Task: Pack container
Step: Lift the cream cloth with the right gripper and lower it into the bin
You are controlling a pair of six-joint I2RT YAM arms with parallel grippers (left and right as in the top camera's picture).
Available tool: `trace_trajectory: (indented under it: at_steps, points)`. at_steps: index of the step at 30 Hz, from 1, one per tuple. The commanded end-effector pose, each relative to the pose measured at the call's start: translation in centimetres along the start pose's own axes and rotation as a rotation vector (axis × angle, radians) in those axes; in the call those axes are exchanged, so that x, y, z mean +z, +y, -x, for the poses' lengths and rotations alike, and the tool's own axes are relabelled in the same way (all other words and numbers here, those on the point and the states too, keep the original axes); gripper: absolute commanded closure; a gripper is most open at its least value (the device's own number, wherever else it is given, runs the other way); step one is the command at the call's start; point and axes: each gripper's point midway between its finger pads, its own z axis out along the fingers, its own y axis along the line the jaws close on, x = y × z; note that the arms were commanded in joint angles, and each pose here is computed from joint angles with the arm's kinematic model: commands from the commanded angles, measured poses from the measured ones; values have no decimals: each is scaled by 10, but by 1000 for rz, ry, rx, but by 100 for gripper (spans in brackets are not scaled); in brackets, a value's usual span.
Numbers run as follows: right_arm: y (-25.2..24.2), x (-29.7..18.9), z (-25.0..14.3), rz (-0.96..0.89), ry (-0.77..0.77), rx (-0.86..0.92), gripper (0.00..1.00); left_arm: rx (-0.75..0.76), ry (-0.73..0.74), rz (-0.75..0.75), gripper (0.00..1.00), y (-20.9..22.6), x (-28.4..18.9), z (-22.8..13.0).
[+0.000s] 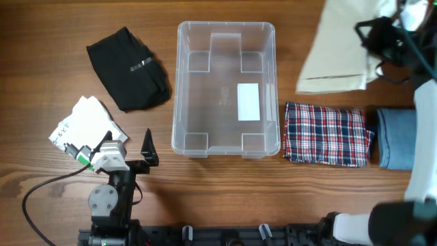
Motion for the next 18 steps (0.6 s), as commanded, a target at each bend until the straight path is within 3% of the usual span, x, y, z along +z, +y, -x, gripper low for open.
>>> trace_trajectory:
  at_steps: [1, 8, 18]
  points:
    - [97, -38, 1, 220, -51, -123, 96, 23, -2, -7, 0, 0, 0, -1]
    - [175, -22, -50, 318, 64, -160, 96, 23, -2, -7, 0, 0, 0, -1]
    - [216, 26, -117, 163, 177, -61, 96, 23, -2, -7, 0, 0, 0, -1]
